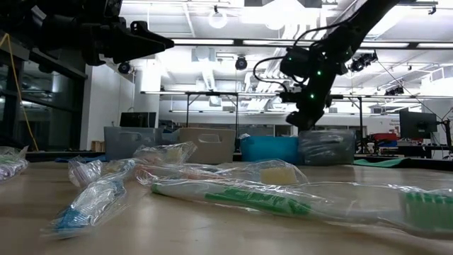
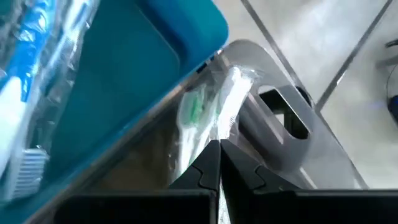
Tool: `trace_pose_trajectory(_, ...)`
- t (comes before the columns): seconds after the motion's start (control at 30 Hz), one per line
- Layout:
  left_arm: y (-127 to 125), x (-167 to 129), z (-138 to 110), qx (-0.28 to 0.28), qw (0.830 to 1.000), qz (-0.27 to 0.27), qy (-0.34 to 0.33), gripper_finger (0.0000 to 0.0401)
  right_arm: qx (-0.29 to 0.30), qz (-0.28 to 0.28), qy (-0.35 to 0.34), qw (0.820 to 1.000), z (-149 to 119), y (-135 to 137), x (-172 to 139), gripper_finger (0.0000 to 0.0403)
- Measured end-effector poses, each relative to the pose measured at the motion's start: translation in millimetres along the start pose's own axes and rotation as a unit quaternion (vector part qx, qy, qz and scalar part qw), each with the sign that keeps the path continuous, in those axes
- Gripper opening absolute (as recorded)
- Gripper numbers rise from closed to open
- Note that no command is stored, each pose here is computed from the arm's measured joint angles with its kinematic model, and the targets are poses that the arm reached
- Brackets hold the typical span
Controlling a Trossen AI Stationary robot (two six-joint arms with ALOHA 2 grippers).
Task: Pick & Place Toothbrushes
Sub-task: Put the green toothbrush into the right black bin, then put the orange toothbrush into the left black bin
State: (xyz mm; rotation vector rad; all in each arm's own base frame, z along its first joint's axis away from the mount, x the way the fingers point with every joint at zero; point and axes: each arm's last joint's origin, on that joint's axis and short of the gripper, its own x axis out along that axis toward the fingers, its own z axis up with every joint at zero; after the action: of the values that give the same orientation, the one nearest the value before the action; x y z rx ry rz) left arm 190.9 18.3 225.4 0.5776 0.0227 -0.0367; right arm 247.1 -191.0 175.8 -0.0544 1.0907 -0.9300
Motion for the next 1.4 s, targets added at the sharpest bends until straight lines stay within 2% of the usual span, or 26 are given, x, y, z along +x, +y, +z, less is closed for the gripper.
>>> trace_pose_trajectory(0.23, -1, 0, -1, -0.002, 1.000, -0.003, 0.004, 0.0212, 0.005, 0.022, 0.016, 1.000, -10, -6, 9, 0.0002)
trace_pose_trajectory(0.43, -1, 0, -1, -0.002, 1.000, -0.004, 0.006, 0.0212, 0.037, 0.023, 0.013, 0.999, -9, -10, 10, 0.0002)
trace_pose_trajectory(0.67, -1, 0, -2, -0.003, 1.000, -0.005, 0.008, 0.0212, 0.047, 0.025, 0.013, 0.999, -9, -9, 10, 0.0005)
trace_pose_trajectory(0.8, -1, 0, -2, -0.004, 1.000, -0.006, 0.009, 0.0212, 0.064, 0.034, 0.014, 0.997, -9, -10, 10, 0.0037)
trace_pose_trajectory(1.13, -1, 0, -2, -0.006, 1.000, -0.006, 0.009, 0.0212, 0.089, 0.032, -0.030, 0.995, -1, -21, -18, 0.0167)
trace_pose_trajectory(1.27, -1, 0, -2, -0.006, 1.000, -0.006, 0.009, 0.0212, 0.112, 0.046, -0.047, 0.992, 0, -25, -35, 0.0190)
trace_pose_trajectory(1.4, -1, 0, -2, -0.006, 1.000, -0.006, 0.009, 0.0212, 0.133, 0.089, -0.059, 0.985, 0, -23, -52, 0.0195)
